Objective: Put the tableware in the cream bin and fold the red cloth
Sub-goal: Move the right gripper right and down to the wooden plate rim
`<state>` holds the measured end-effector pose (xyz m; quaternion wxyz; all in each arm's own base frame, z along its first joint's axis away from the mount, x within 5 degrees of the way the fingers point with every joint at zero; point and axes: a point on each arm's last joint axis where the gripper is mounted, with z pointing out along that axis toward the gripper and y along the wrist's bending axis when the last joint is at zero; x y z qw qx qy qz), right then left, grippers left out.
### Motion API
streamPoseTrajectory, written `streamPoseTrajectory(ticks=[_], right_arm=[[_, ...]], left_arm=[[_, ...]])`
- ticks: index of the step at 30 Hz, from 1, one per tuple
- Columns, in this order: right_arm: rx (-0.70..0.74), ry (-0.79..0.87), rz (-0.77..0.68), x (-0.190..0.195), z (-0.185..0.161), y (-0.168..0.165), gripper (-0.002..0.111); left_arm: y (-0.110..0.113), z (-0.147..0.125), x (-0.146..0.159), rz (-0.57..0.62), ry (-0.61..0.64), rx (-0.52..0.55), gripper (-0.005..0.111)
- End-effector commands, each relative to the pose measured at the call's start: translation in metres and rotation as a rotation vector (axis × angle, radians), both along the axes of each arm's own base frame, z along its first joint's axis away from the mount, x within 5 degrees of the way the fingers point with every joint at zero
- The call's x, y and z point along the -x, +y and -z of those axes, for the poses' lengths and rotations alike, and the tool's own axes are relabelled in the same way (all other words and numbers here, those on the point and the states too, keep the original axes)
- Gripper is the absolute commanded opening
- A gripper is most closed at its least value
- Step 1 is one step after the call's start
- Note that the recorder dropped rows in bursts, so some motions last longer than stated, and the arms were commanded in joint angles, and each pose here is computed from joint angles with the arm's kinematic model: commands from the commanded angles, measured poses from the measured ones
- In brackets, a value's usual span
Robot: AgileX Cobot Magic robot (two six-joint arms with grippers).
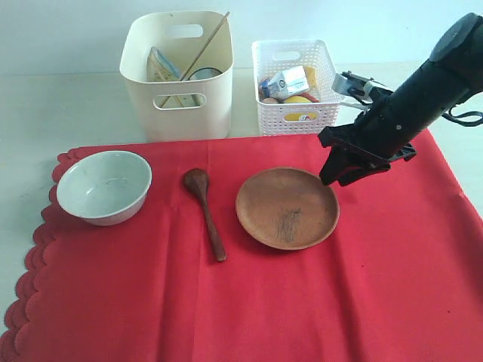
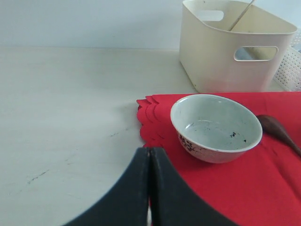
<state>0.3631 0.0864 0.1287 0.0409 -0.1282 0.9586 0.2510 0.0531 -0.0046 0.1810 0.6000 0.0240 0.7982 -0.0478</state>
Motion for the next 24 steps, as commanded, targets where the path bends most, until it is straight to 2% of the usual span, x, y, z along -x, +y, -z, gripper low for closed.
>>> streamPoseTrajectory(ticks=[1,11,13,19,24], right_arm=[[-0.019,0.030,-0.012,0.001,0.013,0.000,0.041],[-0.070,0.083,-0.028,0.002,0.030,0.004,0.038],[-0.066,0.081,-0.025,0.002,0.031,0.004,0.032],[-0.060,0.076,-0.025,0.001,0.031,0.003,0.001],[-0.064,0.076,-0.024,0.001,0.030,0.003,0.000]], left_arm=[[-0.001,0.000,0.000,0.006,-0.010,0.013,0.000],[-0.001,0.000,0.000,0.006,-0.010,0.013,0.000],[-0.001,0.000,0.000,0.006,-0.010,0.013,0.000],[-0.001,0.000,0.000,0.006,-0.010,0.013,0.000],[-0.001,0.000,0.000,0.006,-0.010,0.013,0.000]])
